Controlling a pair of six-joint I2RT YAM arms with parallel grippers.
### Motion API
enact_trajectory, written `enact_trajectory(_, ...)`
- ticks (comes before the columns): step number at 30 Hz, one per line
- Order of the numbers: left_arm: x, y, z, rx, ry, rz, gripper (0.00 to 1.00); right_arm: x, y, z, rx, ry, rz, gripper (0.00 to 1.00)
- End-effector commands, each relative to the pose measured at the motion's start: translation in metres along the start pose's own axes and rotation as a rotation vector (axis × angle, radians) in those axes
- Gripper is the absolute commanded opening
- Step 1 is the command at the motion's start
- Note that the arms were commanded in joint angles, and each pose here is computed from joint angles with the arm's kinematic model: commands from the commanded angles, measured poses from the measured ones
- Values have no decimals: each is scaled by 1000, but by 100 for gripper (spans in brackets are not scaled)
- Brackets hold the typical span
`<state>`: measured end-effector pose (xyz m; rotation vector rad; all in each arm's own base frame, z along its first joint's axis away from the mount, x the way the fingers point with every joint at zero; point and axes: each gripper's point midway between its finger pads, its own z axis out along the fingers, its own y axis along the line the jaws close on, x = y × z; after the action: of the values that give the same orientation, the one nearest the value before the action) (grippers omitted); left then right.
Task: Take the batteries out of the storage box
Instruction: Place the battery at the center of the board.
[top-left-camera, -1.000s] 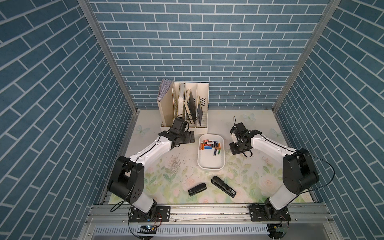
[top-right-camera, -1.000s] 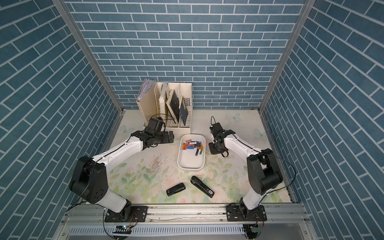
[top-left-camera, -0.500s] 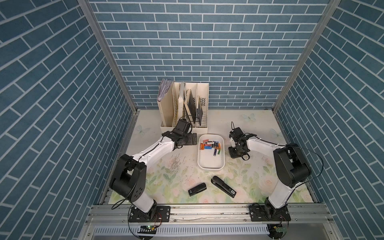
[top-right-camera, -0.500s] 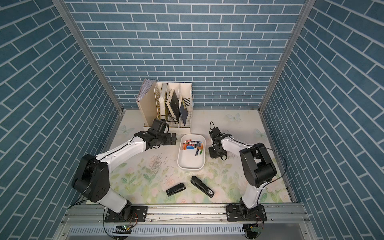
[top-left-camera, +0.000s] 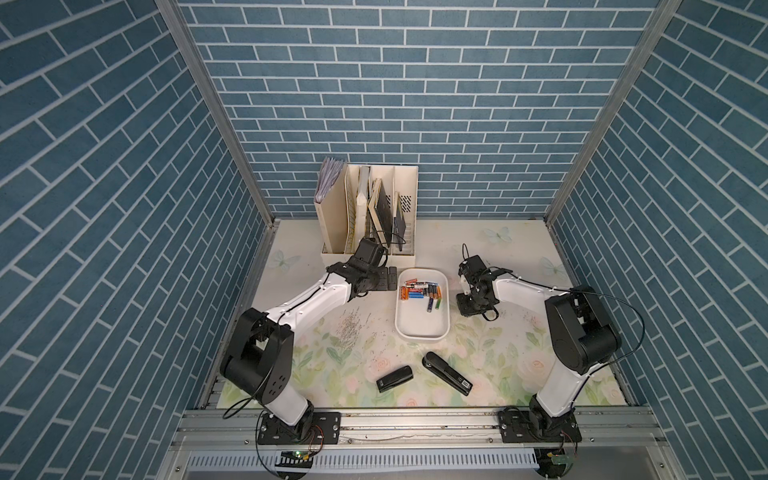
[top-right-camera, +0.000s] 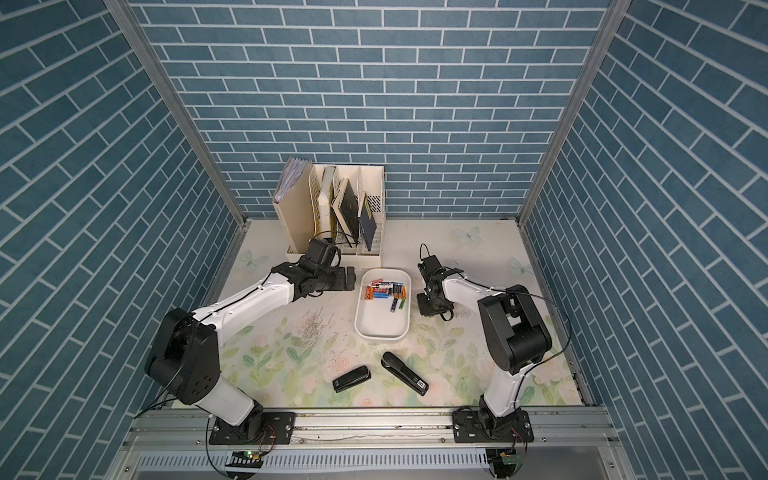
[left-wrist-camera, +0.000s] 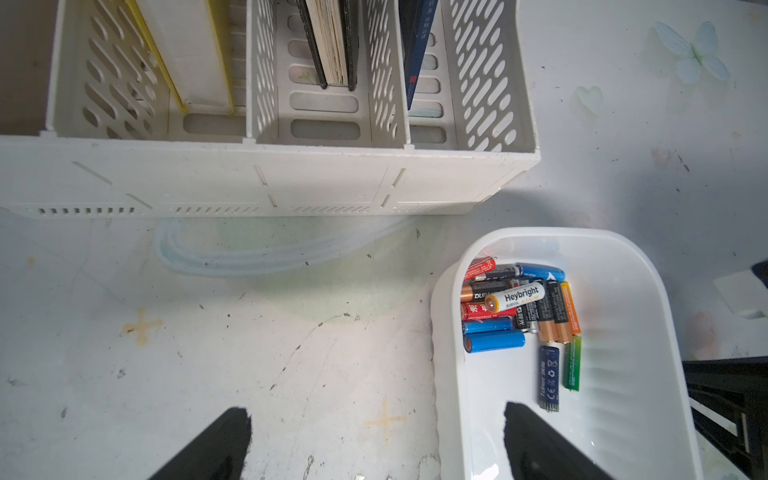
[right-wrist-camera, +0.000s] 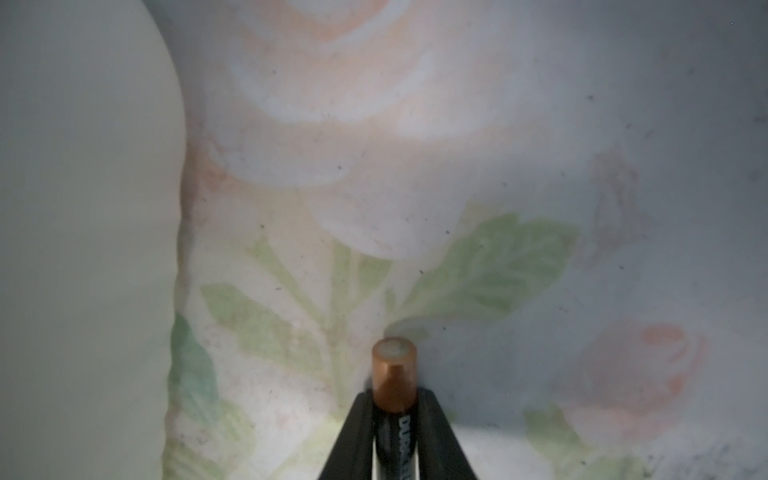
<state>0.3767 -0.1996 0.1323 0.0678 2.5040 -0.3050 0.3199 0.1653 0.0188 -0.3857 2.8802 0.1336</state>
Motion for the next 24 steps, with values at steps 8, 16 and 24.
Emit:
enact_trajectory(8,-3,-6,0,-14,9,9,100,9,-7,3,31,30,21,26)
enact_trajectory(16,-8,-20,-2,-21,16,35,100,-2,-6,-11,28,-4,22,27)
enact_trajectory(24,2,-42,-2,-4,31,47,100,-17,-2,-29,11,-54,18,28)
